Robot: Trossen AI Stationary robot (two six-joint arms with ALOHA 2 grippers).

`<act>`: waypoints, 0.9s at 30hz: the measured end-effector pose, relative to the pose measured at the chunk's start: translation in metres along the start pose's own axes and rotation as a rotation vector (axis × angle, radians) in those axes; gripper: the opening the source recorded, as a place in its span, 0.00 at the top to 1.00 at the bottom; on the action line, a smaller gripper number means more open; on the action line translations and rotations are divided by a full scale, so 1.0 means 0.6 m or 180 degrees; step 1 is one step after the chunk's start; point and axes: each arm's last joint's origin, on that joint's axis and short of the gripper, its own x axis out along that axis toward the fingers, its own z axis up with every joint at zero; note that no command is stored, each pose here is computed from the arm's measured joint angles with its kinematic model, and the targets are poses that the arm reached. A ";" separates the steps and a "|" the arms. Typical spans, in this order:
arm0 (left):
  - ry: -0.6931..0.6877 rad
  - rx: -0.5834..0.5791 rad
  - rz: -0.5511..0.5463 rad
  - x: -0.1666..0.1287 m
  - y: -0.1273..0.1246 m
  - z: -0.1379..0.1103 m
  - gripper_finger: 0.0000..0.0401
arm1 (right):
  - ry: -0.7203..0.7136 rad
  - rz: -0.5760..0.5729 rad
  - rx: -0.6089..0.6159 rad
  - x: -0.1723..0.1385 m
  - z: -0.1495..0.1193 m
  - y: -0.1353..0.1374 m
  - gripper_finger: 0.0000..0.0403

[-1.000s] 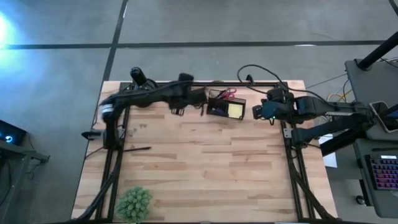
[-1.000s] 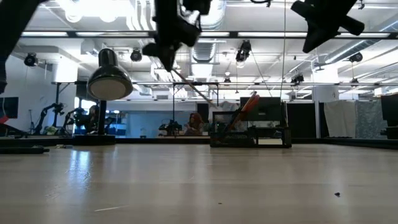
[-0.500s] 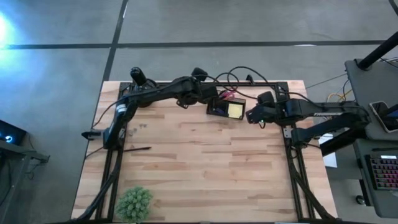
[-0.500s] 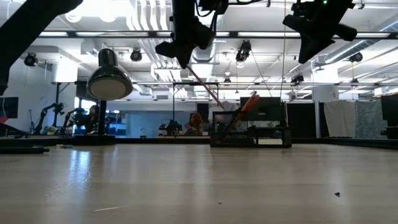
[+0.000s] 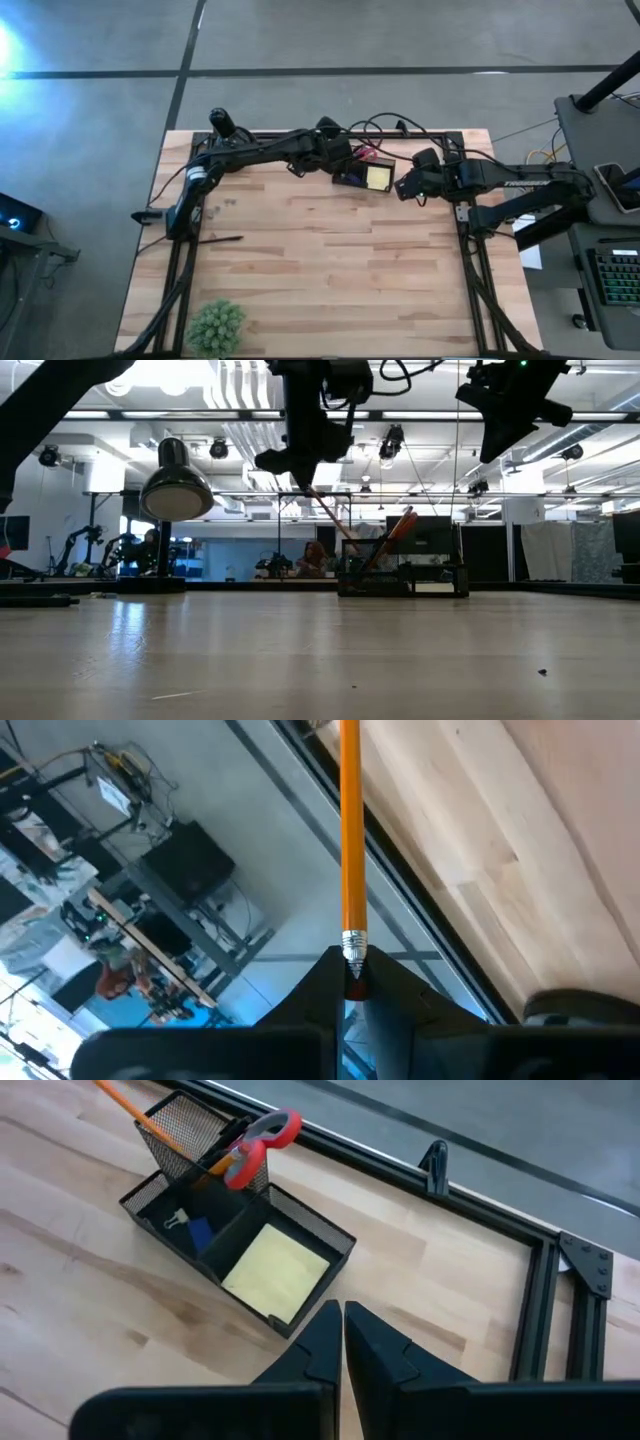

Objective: Pick and place office supplies into organizer
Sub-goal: Put the pencil into the desk organizer, then put the top blue binder clip into the desk organizer

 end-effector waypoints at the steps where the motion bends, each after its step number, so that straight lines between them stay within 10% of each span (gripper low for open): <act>1: -0.0007 0.0009 0.0008 0.003 -0.001 0.003 0.98 | 0.0000 0.0000 0.0000 0.000 0.000 0.000 0.98; 15: -0.0403 -0.0004 0.0317 0.023 0.013 0.029 0.96 | 0.0054 0.0044 -0.0022 0.000 -0.001 0.001 0.98; 27: -0.0624 -0.0245 0.0516 0.022 0.025 0.040 0.74 | 0.0058 0.0042 -0.0024 0.000 -0.001 0.001 0.98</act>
